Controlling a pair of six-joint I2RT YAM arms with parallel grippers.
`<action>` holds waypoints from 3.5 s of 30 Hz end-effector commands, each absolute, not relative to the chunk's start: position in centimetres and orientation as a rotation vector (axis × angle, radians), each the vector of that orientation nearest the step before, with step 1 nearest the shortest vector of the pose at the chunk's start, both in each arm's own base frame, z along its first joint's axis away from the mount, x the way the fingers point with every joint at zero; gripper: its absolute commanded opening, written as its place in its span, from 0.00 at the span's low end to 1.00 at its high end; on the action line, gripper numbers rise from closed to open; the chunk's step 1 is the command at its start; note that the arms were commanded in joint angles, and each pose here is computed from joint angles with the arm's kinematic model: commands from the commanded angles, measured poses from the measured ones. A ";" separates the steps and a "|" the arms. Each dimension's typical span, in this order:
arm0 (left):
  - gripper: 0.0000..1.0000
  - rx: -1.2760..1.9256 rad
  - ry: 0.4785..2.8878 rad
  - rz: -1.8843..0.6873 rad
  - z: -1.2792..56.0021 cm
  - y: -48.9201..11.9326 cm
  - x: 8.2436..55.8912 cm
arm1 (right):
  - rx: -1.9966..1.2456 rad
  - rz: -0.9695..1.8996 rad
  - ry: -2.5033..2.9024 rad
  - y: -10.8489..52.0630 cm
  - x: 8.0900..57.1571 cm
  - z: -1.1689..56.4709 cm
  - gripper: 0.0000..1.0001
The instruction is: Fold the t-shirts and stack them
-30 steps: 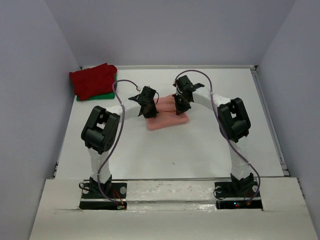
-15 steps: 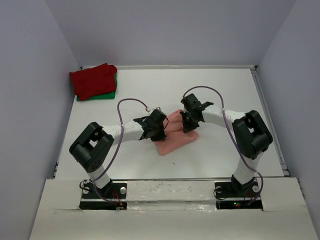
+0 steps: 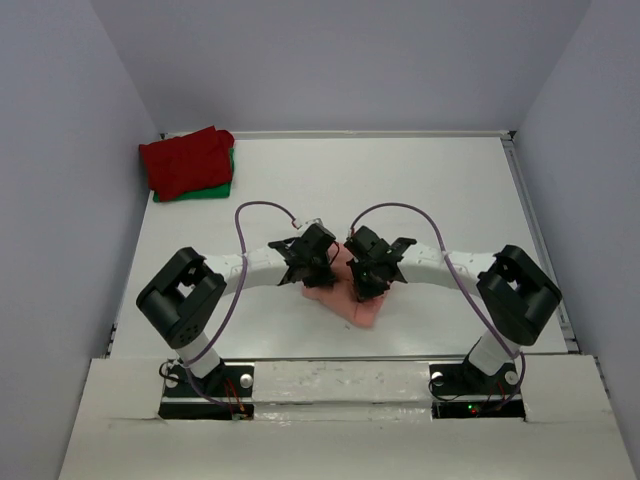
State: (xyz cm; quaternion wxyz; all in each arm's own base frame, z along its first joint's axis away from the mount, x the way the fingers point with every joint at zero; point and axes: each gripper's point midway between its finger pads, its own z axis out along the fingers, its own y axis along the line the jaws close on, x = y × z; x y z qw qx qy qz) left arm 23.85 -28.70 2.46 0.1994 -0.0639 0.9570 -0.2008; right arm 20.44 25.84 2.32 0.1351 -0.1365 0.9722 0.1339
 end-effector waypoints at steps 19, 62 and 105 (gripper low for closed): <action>0.00 -0.212 2.727 -0.385 3.4 -24.3 17.8 | -0.290 0.119 2.761 24.9 22.0 4.3 0.00; 0.36 -0.292 2.524 -0.153 10.2 -18.9 21.5 | -0.221 0.105 2.656 21.8 24.0 8.0 0.41; 0.36 -0.295 2.552 -0.151 7.7 -18.0 21.8 | -0.356 0.015 2.501 25.5 32.4 14.1 0.00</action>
